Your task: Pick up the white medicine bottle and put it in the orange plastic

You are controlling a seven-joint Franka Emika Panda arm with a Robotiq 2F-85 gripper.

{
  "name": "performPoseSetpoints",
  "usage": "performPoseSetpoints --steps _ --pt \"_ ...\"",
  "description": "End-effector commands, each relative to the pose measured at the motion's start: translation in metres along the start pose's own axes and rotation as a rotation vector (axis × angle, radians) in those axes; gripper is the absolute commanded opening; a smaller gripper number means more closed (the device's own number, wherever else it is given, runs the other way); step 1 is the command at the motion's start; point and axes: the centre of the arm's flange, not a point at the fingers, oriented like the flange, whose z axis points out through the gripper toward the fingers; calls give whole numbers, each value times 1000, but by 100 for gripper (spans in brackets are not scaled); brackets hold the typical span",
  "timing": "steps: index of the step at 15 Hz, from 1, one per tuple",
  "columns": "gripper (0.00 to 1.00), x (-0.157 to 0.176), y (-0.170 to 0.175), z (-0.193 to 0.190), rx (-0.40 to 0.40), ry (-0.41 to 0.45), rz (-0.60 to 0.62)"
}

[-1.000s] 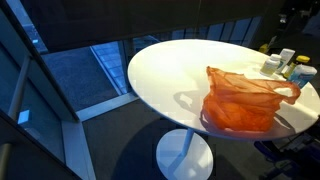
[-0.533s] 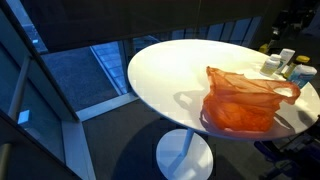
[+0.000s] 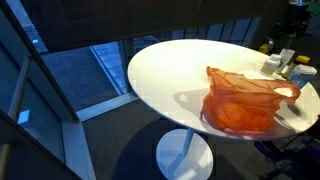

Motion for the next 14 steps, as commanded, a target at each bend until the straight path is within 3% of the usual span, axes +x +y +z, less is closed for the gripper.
performPoseSetpoints --steps 1,14 --pt "100 12 8 9 -25 0 9" --pt "100 11 10 27 -56 -20 -25"
